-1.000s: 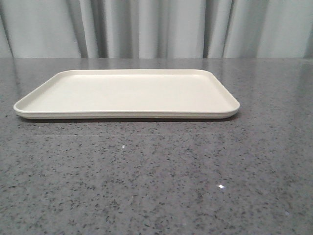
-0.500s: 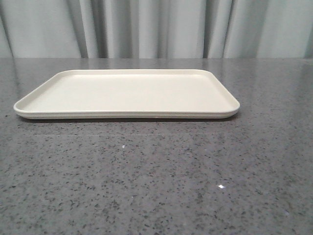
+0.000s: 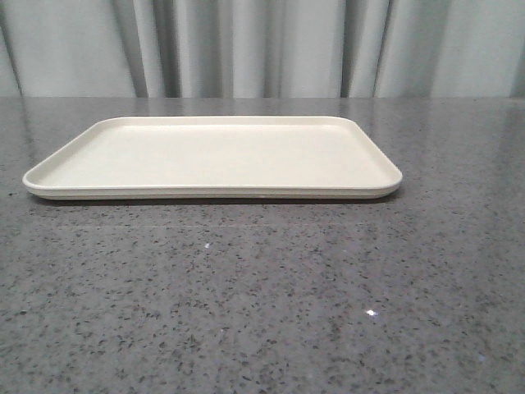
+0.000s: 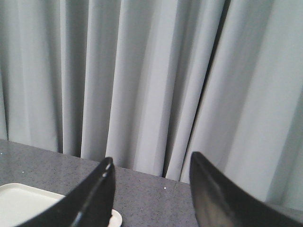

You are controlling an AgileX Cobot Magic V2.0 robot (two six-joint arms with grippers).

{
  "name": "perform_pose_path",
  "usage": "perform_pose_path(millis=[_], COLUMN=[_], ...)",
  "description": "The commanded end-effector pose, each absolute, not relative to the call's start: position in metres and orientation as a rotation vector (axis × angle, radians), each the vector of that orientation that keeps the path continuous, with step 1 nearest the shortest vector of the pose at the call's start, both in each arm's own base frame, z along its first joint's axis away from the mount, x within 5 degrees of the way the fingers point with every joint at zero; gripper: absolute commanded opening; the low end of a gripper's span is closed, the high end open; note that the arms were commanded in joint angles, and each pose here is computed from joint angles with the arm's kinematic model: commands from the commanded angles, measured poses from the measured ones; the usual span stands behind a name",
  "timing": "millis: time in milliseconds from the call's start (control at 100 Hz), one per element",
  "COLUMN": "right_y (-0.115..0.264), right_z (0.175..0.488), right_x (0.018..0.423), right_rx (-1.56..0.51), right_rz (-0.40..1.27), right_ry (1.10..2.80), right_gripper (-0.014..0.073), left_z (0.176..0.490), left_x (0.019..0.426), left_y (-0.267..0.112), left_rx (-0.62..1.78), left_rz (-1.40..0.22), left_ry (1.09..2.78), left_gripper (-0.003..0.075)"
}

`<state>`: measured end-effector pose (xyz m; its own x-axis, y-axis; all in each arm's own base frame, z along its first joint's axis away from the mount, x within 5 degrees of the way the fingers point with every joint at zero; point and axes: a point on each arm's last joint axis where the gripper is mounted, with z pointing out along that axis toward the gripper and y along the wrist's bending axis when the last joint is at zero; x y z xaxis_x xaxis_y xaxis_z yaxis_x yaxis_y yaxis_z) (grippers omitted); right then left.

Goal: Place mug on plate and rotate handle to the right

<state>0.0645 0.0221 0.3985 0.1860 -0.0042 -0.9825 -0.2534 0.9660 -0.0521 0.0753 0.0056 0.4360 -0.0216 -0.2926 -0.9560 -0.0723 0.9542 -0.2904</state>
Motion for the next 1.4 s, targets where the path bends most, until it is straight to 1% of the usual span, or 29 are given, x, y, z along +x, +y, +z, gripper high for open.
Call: perform_pose_path(millis=[0,140,230,460,640,900,1050,1270,1390], right_y=[0.018,0.017,0.016,0.014,0.015,0.015,0.015,0.018,0.019], right_z=[0.413,0.414,0.415,0.417,0.416,0.415,0.419,0.443,0.447], right_x=[0.065,0.065,0.065,0.064,0.064,0.065,0.066,0.068,0.074], right_rx=[-0.177,-0.171,-0.157,-0.137,-0.148,-0.17,-0.181,-0.215,-0.216], right_rz=[0.144,0.144,0.134,0.122,0.129,0.098,0.085,0.1,0.098], right_ry=[1.312,1.307,1.292,1.271,1.282,1.287,1.286,1.276,1.283], right_gripper=[0.0416,0.0416,0.0415,0.0415,0.0414,0.0414,0.0414,0.0414,0.0414], left_z=[0.45,0.456,0.461,0.46,0.454,0.454,0.459,0.472,0.471], left_x=[0.076,0.079,0.078,0.078,0.078,0.078,0.088,0.108,0.121], left_y=[0.005,0.006,0.006,0.006,0.006,0.011,0.013,0.015,0.016], left_rx=[-0.259,-0.252,-0.251,-0.253,-0.266,-0.256,-0.27,-0.243,-0.246], left_rz=[-0.17,-0.147,-0.146,-0.145,-0.138,-0.054,-0.019,0.058,0.078], left_ry=[1.532,1.571,1.568,1.573,1.631,1.653,1.725,1.847,1.921], left_gripper=[0.0368,0.0368,0.0368,0.0368,0.0368,0.0368,0.0367,0.0368,0.0367])
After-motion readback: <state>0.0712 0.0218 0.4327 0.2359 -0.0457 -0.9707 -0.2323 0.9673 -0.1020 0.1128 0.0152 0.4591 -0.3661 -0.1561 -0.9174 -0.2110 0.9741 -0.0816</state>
